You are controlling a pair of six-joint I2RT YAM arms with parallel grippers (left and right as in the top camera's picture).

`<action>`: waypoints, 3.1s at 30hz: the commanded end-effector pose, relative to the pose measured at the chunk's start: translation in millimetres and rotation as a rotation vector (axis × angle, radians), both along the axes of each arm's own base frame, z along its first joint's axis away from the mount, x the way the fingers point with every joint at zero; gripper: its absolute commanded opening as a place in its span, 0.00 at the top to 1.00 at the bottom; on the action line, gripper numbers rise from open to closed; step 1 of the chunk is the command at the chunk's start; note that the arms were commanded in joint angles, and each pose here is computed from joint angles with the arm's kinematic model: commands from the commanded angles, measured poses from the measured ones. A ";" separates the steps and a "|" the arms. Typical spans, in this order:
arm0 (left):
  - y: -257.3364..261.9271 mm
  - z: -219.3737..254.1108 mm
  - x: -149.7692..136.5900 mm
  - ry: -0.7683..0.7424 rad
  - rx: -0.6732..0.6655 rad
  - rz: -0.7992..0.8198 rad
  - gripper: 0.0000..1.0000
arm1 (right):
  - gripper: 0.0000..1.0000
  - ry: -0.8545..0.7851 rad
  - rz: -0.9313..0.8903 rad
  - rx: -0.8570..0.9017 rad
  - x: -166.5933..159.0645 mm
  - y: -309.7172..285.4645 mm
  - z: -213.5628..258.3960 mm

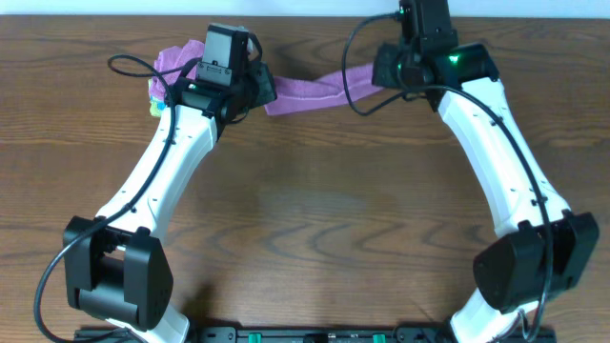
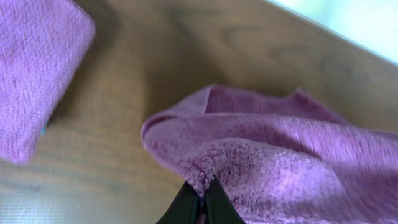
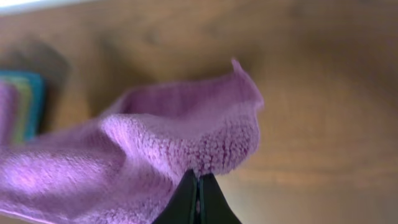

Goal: Fold the cloth

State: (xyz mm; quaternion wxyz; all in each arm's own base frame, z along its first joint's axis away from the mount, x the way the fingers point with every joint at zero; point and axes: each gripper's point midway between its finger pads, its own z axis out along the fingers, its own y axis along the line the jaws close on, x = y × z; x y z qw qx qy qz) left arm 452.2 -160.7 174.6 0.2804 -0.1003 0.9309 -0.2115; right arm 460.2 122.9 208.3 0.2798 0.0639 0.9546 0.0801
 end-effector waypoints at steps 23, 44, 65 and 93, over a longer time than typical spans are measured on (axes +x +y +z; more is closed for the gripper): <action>-9.1 -78.3 -121.5 0.396 0.049 -0.126 0.94 | 0.99 0.335 0.046 -0.053 -121.9 -23.5 -78.2; -25.3 -154.2 -236.0 0.638 0.060 -0.185 0.94 | 0.99 0.514 0.008 -0.047 -224.1 -28.4 -158.6; -8.0 -106.3 -230.1 0.447 0.084 -0.157 0.28 | 0.25 0.212 0.039 0.077 -207.0 -18.4 -89.2; -22.7 -42.9 -221.3 0.245 -0.058 -0.198 0.23 | 0.34 0.040 0.119 0.551 -52.6 120.2 -177.7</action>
